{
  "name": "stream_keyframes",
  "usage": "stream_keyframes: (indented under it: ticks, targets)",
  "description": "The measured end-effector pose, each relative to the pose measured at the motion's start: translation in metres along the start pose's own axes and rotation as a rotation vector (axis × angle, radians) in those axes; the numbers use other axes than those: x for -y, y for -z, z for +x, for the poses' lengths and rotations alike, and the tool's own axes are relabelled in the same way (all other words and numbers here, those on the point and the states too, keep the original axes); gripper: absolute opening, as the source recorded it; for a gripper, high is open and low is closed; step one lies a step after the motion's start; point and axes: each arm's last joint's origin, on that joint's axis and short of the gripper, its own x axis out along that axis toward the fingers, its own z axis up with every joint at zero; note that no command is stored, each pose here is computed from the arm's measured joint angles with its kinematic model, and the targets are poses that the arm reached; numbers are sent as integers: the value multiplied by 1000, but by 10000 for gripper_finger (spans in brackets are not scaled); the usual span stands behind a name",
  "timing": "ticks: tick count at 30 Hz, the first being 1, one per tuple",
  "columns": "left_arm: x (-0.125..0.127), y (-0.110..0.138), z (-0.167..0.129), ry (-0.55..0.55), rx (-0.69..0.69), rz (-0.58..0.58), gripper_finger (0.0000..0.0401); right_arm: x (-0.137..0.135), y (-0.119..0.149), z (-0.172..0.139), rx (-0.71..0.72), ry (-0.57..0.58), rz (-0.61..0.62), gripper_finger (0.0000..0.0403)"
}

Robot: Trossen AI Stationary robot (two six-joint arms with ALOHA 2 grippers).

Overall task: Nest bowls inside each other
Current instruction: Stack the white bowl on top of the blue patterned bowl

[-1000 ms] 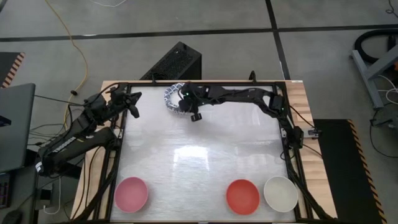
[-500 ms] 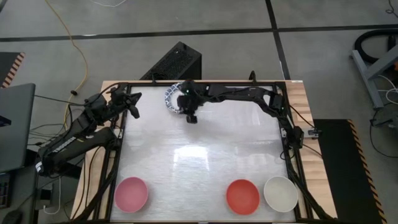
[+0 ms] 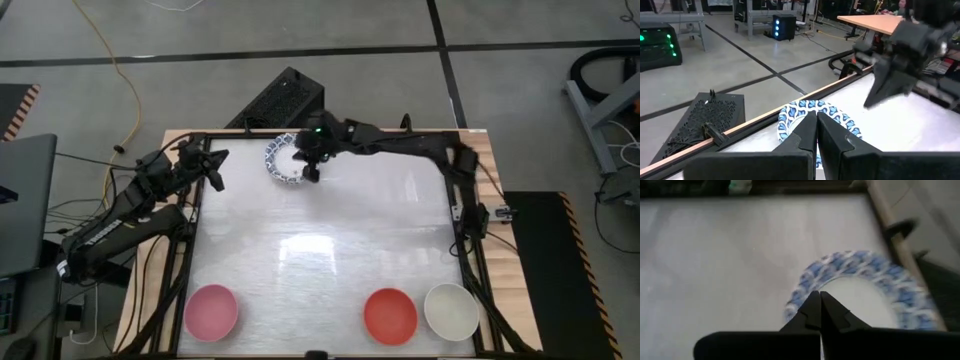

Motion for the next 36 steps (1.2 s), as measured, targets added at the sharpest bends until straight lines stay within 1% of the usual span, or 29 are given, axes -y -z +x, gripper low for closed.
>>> stream_keyframes:
  ticks: [3,5,8,10,12,15,18,20,23,25,30,36]
  targets:
    - [1,-1,0,16,4,-4,0,3,6,-31,75,52,4,6]
    - [1,-2,0,39,17,-5,0,3,12,-50,159,82,33,5]
    - [4,-5,0,105,37,-27,0,-5,36,-69,242,111,118,5]
    - [5,-6,0,145,40,-46,0,-18,53,-79,274,134,163,5]
    - [6,-7,0,170,48,-56,0,-33,63,-91,313,166,198,5]
    - [7,-8,0,179,60,-63,0,-55,76,-111,304,210,234,5]
    - [7,-8,0,176,59,-63,0,-75,86,-128,279,230,243,5]
    - [7,-8,0,181,61,-65,0,-86,91,-140,256,221,260,5]
    - [8,-10,0,214,74,-65,0,-102,98,-157,183,168,309,7]
    - [9,-10,-1,236,74,-64,0,-114,104,-168,113,123,333,10]
    - [9,-10,-1,236,72,-64,0,-142,121,-196,-57,38,430,13]
    - [9,-10,-1,235,70,-63,0,-166,144,-215,-280,-5,553,13]
